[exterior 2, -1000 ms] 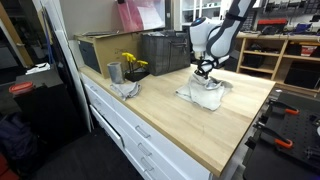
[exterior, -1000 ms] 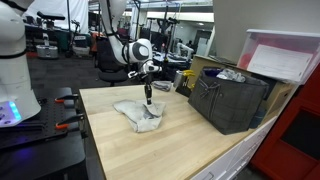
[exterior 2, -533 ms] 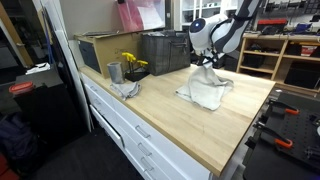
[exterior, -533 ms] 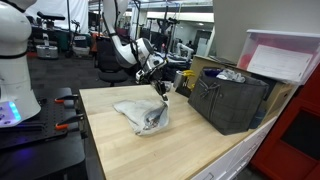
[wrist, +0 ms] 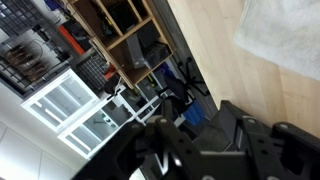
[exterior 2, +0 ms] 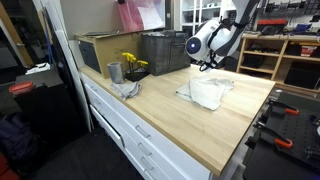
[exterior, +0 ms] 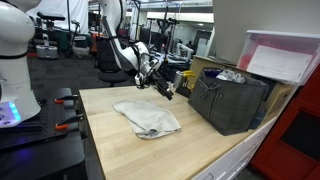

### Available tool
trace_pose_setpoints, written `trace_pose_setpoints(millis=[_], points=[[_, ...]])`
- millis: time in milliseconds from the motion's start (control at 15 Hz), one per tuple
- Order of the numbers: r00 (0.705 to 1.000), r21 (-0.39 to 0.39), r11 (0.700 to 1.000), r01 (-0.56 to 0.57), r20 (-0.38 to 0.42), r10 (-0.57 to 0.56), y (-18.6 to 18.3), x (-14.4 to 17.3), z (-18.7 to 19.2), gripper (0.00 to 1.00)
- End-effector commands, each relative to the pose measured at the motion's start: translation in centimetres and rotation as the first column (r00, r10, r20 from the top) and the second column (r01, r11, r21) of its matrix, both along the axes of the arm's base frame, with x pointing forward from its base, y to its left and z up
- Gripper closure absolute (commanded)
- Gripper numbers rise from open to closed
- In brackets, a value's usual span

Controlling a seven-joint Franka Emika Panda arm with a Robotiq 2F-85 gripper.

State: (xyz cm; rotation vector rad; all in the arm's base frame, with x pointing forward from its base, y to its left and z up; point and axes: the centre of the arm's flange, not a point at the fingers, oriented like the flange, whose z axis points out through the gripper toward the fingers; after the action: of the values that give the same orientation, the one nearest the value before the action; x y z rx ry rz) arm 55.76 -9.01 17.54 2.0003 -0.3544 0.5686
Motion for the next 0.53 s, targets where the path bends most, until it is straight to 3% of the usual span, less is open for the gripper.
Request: trace_pose_setpoints(millis=[0,133,467], points=[[0.995,0.147,0.984,0.100,-0.041,-0.095,2.1,-2.4,0.4,0.15],[0.991,0.234,0.964,0.130,-0.070,-0.116,3.0,-3.0,0.7,0.01],[0.969,0.447,0.860,0.245,-0.152,-0.197,1.5,-3.5,1.8,0.00]])
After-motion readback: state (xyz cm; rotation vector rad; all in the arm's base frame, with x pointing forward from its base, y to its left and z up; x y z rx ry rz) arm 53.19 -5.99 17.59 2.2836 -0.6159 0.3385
